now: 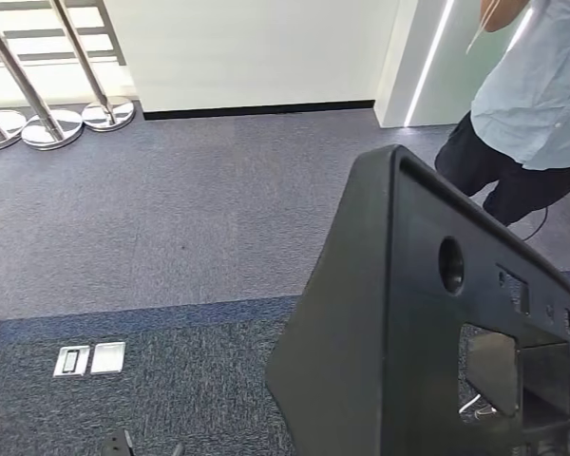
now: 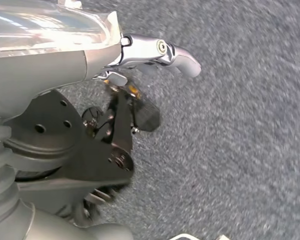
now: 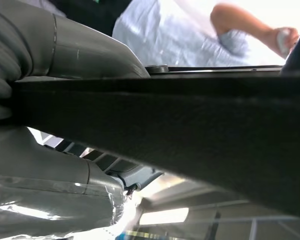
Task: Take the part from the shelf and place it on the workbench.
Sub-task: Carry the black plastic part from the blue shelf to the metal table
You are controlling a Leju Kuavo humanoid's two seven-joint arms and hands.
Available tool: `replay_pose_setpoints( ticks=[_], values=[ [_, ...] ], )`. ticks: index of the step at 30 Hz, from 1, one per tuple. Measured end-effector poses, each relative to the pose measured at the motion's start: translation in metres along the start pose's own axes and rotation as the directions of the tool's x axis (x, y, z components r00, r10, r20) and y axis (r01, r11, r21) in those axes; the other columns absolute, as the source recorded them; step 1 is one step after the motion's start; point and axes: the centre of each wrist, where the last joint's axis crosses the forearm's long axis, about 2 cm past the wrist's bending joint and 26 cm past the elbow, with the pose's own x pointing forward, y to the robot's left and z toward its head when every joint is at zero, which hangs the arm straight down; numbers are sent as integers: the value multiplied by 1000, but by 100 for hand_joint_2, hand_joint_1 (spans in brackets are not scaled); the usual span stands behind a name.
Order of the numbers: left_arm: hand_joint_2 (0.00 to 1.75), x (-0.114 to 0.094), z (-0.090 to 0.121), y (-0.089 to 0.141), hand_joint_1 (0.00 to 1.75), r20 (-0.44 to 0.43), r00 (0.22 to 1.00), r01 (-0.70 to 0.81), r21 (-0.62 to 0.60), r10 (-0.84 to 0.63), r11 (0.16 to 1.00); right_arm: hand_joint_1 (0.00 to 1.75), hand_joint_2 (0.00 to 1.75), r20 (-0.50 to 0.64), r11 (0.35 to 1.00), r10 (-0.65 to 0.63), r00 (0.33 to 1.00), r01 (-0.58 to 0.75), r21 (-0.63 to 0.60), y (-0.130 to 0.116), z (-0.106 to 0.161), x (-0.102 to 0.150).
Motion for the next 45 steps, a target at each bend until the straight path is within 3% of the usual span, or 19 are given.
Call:
replay_pose_setpoints(
  ticks=[45],
  values=[
    [175, -1, 1, -1, 0, 8, 1000, -3, -3, 3, 1000, 175, 175, -11, 1000, 5, 1000, -5, 10, 1, 3, -2]
  ],
)
